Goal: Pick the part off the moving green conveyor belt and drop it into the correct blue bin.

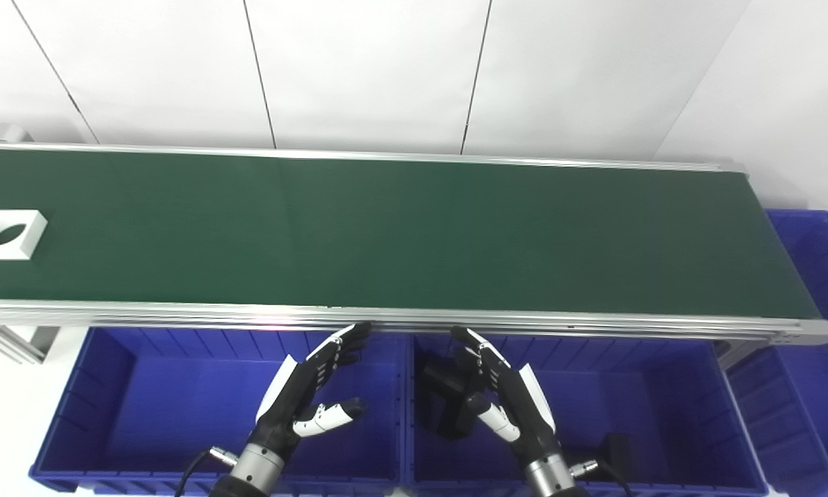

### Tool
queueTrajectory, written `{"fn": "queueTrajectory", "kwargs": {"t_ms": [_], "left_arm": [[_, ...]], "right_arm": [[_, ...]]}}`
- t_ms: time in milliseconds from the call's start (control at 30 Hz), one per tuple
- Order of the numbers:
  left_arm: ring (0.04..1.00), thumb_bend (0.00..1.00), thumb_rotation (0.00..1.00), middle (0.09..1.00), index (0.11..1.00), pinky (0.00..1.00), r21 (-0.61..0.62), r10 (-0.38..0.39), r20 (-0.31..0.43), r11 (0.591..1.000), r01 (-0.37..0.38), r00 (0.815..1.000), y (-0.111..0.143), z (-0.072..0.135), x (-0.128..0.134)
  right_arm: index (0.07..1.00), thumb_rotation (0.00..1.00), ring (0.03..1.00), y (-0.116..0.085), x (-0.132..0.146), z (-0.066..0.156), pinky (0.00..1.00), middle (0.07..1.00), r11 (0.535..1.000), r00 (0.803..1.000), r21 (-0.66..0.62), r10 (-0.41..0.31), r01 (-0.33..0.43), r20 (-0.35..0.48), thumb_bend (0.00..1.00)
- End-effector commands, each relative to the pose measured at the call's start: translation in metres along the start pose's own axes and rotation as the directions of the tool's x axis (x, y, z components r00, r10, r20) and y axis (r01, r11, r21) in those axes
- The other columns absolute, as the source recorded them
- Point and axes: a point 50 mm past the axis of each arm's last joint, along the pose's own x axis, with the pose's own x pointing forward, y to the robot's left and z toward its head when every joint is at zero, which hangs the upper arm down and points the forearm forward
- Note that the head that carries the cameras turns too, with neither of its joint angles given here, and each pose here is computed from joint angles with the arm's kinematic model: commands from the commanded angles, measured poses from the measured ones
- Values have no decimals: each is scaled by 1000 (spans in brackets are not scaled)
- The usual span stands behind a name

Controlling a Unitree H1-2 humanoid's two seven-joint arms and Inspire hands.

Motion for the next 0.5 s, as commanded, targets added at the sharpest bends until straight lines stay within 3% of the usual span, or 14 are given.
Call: {"fn": "queueTrajectory", "kwargs": {"t_ms": [0, 33, 133, 167, 467], "left_arm": [[873, 961, 754, 889, 857, 835, 13, 10, 56, 1000, -11, 998, 2, 8, 2], [872, 961, 759, 889, 856, 833, 23, 17, 57, 1000, -19, 998, 2, 9, 1], [874, 955, 958, 887, 852, 816, 21, 32, 62, 999, -33, 998, 1, 10, -2], [874, 953, 979, 887, 852, 814, 16, 35, 63, 999, -36, 997, 1, 11, -2], [867, 969, 1000, 880, 843, 807, 9, 38, 64, 999, -39, 997, 0, 11, -3]], "right_arm": [[879, 931, 844, -1, 6, 11, 803, 895, 1000, 998, 8, -1, 1, 69, 933], [879, 933, 845, -1, 6, 11, 804, 895, 1000, 998, 8, -2, 1, 70, 931], [881, 975, 846, -1, 6, 11, 802, 895, 1000, 998, 9, -2, 1, 69, 938], [883, 988, 846, 0, 6, 11, 803, 897, 1000, 998, 12, -2, 1, 69, 943], [879, 1000, 844, 0, 5, 11, 810, 897, 1000, 998, 11, -4, 4, 68, 932]]}}
